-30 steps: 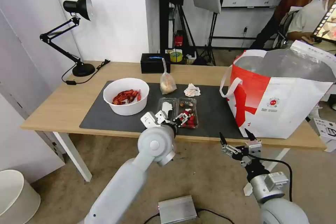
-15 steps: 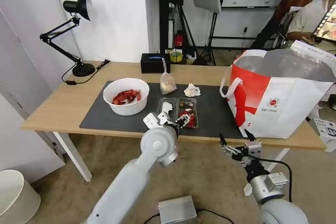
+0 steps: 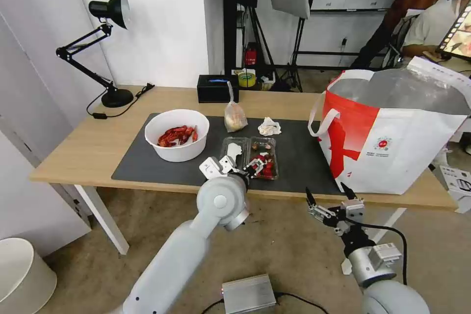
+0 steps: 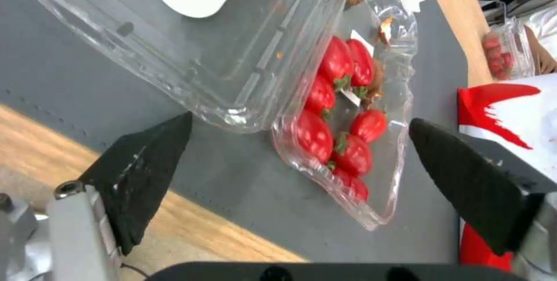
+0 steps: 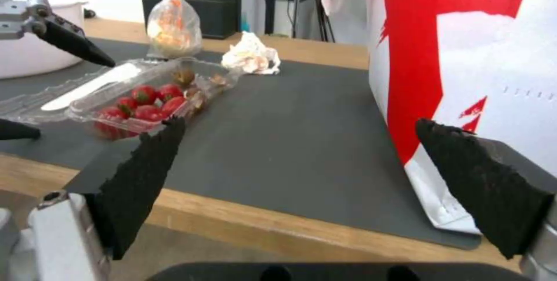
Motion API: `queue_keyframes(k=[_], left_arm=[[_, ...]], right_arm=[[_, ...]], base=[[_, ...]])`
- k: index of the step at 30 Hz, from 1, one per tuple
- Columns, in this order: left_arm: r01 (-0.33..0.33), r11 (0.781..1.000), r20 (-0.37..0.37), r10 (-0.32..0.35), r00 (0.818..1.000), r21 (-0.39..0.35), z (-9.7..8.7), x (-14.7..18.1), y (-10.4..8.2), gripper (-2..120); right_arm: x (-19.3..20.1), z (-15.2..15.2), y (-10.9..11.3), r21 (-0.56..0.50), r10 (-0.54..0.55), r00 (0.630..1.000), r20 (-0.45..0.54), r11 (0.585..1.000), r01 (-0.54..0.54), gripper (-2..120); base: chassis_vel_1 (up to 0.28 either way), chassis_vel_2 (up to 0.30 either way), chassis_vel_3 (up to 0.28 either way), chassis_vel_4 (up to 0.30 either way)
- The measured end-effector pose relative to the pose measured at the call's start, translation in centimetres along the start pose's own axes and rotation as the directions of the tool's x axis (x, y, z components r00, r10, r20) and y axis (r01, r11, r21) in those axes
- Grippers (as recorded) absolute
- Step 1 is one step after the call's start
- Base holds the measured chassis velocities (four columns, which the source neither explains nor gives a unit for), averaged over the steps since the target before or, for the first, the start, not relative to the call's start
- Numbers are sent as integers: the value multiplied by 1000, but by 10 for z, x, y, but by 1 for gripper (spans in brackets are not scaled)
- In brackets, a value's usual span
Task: Pick up the trash from the table and place it into the takeout bag.
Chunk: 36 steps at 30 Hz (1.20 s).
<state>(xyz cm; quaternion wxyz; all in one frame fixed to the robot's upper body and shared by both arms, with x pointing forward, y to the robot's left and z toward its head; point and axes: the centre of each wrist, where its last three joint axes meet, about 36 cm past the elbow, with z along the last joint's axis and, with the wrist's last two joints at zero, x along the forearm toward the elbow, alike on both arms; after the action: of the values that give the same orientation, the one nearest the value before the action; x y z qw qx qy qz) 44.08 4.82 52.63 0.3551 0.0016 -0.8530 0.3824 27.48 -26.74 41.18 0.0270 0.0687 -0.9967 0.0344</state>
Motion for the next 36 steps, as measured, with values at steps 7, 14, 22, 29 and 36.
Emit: queue_keyframes(k=[7,14,22,29,36], left_arm=[[-4,1000,0,4,1000,11,0,2,-2,100],[-1,1000,8,0,1000,19,-3,2,-1,100],[12,1000,12,-12,1000,24,-4,-2,1,100],[10,1000,16,-10,1000,30,-5,-2,-1,100],[3,999,22,-4,1000,44,-4,0,-1,100]], right_arm=[[2,1,1,0,0,1000,4,1000,0,100],[3,3,5,-3,-2,1000,5,1000,2,100],[3,3,5,-3,-2,1000,7,1000,2,100],[6,5,7,-6,2,1000,10,1000,-1,100],[6,6,8,-5,3,1000,13,1000,-3,100]], base=[[0,0,0,0],[0,0,0,0],[0,0,0,0],[0,0,0,0],[0,0,0,0]])
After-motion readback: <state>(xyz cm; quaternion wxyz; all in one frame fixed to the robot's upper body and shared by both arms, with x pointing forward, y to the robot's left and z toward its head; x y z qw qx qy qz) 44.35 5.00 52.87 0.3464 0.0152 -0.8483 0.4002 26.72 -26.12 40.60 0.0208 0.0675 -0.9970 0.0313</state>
